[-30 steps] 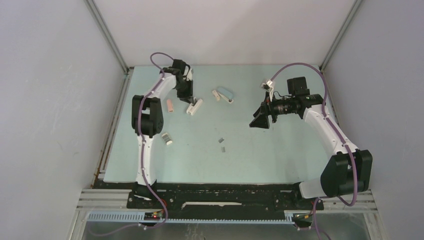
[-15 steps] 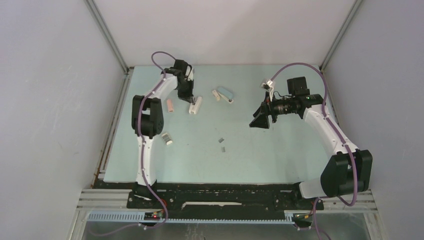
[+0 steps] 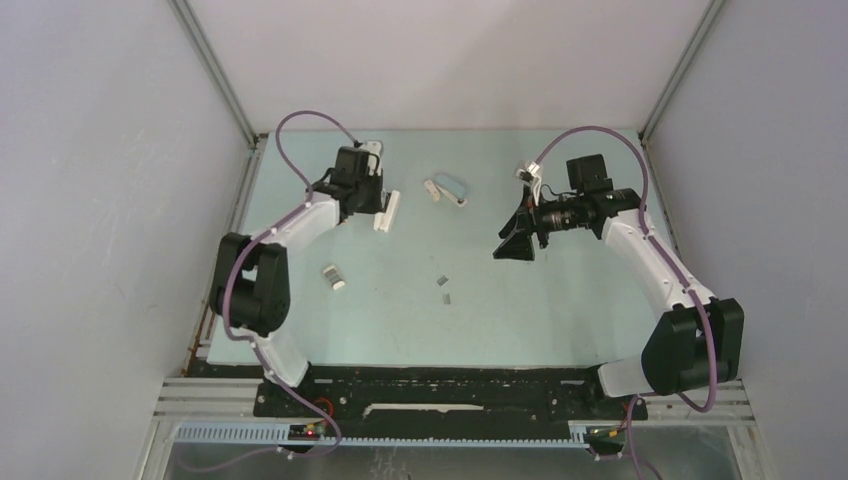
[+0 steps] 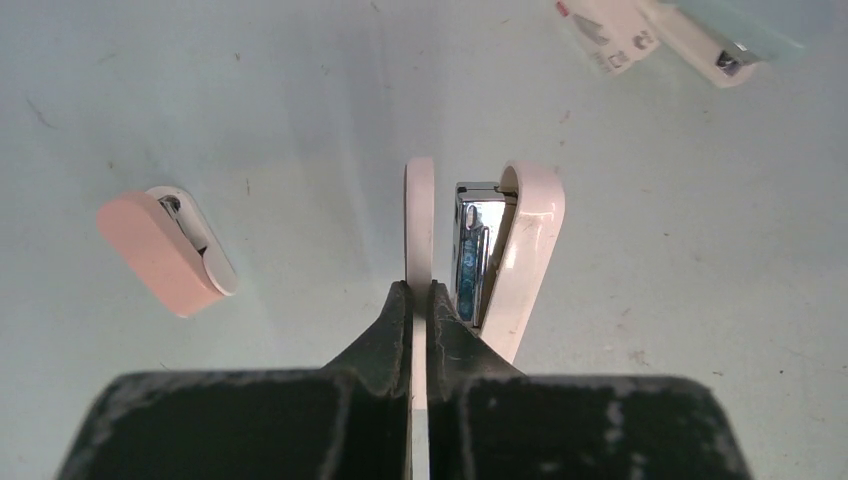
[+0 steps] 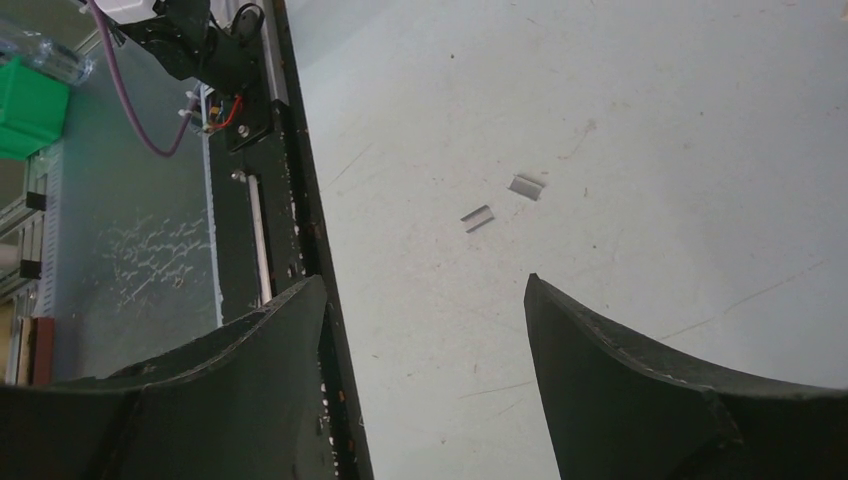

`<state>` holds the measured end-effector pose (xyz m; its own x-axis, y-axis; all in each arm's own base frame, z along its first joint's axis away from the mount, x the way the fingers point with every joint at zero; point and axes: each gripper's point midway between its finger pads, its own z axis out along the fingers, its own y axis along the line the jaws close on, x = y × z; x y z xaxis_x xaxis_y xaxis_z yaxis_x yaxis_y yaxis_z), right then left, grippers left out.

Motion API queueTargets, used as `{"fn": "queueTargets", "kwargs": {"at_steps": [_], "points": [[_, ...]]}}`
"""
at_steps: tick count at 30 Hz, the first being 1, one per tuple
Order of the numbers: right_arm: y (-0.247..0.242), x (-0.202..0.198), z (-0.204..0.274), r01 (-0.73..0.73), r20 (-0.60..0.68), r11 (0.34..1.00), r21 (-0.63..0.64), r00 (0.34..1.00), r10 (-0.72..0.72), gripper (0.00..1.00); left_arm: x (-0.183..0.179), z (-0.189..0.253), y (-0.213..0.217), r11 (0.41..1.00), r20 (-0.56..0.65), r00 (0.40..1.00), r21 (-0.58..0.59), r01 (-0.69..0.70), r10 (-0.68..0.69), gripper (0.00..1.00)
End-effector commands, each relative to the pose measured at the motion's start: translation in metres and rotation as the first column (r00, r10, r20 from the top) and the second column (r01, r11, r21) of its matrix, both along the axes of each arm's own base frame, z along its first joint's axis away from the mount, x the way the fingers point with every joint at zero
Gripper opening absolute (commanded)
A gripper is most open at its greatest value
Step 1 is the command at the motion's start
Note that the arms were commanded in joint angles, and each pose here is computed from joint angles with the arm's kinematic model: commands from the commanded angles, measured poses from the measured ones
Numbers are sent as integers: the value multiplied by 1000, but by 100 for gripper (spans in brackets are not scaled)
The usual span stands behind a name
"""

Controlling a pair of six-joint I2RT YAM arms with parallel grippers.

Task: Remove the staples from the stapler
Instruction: Pick up the stapler from the center of the board.

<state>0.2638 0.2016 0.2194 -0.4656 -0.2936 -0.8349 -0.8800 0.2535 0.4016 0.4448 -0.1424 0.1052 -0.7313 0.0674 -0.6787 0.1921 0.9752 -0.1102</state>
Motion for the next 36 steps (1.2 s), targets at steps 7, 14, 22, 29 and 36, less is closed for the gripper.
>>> {"fn": "queueTargets", "kwargs": {"at_steps": [7,14,22,29,36], "points": [[12,-9,0,-47,-10,998,39,999,48,83,-16,54,-18,999,414,910,46,-15,-5,0],[15,-9,-5,-56,20,997,49,998,55,83,-43,66,-27,1000,487,873,7,-10,5,0],[25,-14,-15,-91,244,993,78,967,69,84,-79,64,-34,982,502,862,-186,25,73,0],[47,-16,12,-201,542,971,127,834,101,94,-102,65,-43,940,498,859,-336,64,119,0],[61,-10,10,-160,463,975,154,883,72,93,-123,66,-60,881,482,866,-459,116,137,0]]}}
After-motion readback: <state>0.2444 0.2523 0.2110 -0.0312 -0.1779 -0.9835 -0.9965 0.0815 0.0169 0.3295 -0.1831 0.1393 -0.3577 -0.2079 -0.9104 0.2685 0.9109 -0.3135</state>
